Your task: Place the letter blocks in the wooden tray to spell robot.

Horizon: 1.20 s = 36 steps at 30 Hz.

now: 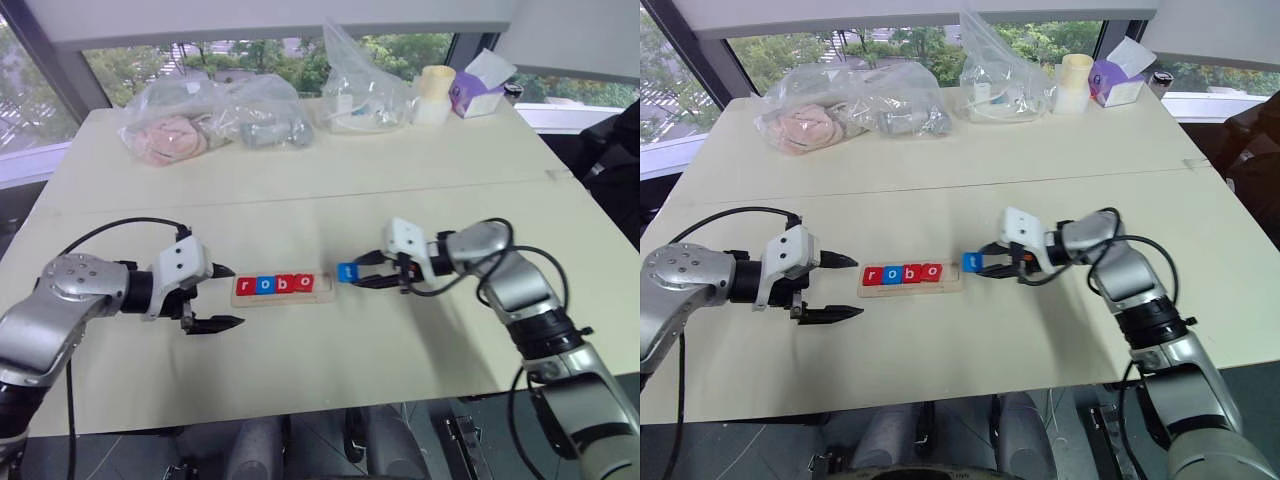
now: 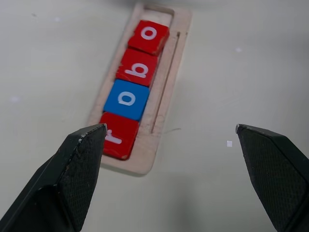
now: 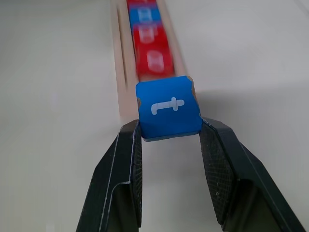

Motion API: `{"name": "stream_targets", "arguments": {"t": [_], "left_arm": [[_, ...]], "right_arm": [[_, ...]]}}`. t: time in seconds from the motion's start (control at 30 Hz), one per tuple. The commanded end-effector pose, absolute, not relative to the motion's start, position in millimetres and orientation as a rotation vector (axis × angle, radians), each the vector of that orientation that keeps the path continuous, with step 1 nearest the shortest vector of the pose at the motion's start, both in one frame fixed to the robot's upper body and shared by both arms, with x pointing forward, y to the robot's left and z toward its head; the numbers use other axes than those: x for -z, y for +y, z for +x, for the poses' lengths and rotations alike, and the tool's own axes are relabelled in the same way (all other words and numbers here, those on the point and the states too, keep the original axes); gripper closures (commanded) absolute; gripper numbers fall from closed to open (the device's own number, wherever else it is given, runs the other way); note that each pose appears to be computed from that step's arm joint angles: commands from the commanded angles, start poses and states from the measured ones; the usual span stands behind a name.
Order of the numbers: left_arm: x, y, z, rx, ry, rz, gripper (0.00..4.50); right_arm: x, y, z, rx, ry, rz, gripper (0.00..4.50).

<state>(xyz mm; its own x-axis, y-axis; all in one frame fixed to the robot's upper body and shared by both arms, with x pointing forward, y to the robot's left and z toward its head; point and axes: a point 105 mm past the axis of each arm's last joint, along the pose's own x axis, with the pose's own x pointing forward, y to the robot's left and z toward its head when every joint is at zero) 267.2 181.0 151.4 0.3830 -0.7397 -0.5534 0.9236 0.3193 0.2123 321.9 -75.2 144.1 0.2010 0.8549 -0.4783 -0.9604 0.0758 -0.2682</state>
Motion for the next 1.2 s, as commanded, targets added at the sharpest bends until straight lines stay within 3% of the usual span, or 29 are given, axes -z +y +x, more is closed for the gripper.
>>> {"name": "stream_targets", "arguments": {"t": [0.03,0.5,1.1,1.13,1.2], "left_arm": [[-164.7,176.1,269.4,1.118,0.324,0.565,0.00],[-157.0,168.7,263.9,1.111,0.322,0.536,0.00],[-151.0,164.9,264.5,1.109,0.323,0.527,0.00],[-150.9,164.9,264.6,1.108,0.323,0.527,0.00],[-150.4,164.7,264.3,1.106,0.322,0.526,0.00]], "right_arm": [[-146.5,-63.3,321.1,-1.377,0.221,-0.649,3.36],[-125.9,-61.1,333.0,-1.336,0.320,-0.747,3.36],[-125.2,-48.9,332.5,-1.354,0.299,-0.720,3.36],[-125.4,-48.8,333.3,-1.351,0.298,-0.716,2.31],[-126.7,-48.1,335.0,-1.341,0.287,-0.712,1.47]]}}
